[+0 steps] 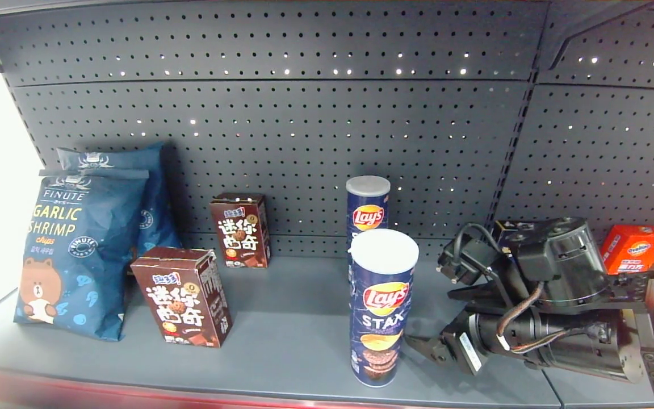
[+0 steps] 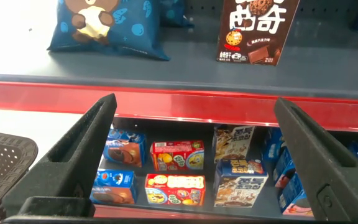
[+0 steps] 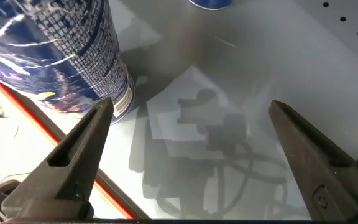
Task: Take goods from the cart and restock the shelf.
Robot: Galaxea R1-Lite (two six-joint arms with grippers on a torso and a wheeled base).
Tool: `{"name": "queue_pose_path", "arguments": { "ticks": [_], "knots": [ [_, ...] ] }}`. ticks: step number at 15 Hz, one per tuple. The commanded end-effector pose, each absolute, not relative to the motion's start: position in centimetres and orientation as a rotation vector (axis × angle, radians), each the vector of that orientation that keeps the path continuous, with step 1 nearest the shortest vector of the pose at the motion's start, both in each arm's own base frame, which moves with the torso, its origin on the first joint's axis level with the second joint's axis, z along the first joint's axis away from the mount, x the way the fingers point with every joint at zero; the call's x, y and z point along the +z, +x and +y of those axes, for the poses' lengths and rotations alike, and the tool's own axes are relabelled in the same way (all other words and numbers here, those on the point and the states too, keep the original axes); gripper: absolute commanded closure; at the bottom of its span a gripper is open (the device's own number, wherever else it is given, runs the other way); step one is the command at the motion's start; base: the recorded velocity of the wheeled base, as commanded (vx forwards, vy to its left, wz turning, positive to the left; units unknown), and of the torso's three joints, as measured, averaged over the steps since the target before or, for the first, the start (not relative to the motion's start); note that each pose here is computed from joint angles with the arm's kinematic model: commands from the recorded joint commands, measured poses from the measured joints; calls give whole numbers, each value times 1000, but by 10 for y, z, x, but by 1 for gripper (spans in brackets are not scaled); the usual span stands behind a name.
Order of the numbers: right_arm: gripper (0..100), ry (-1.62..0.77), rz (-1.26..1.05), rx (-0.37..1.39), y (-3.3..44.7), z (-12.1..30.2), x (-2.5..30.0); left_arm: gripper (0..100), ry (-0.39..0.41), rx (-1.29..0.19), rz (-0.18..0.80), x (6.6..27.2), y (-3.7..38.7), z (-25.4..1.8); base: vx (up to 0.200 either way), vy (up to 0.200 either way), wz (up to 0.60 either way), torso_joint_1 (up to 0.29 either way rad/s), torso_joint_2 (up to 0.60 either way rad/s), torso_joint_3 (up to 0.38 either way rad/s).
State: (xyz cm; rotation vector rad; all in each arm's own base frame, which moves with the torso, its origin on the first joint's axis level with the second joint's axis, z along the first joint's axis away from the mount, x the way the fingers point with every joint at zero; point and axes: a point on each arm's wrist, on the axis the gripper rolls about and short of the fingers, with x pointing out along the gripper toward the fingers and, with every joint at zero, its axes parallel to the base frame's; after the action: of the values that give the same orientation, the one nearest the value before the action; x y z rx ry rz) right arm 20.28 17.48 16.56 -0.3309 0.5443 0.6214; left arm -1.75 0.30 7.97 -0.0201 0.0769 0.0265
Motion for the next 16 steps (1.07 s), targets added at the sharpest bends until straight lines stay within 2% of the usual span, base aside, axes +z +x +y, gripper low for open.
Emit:
{"name": "queue_pose_path", "arguments": {
  "ticks": [1, 8, 16],
  "knots": [
    [0, -333, 545, 624, 203, 176, 165, 0, -20, 27, 79, 80, -17, 3, 0, 0, 0, 0, 0, 0],
    [0, -318, 543, 595, 201, 164, 167, 0, -20, 27, 79, 80, -17, 3, 0, 0, 0, 0, 0, 0],
    [0, -322, 543, 602, 212, 176, 166, 0, -20, 26, 79, 80, -17, 3, 0, 0, 0, 0, 0, 0]
  ]
}}
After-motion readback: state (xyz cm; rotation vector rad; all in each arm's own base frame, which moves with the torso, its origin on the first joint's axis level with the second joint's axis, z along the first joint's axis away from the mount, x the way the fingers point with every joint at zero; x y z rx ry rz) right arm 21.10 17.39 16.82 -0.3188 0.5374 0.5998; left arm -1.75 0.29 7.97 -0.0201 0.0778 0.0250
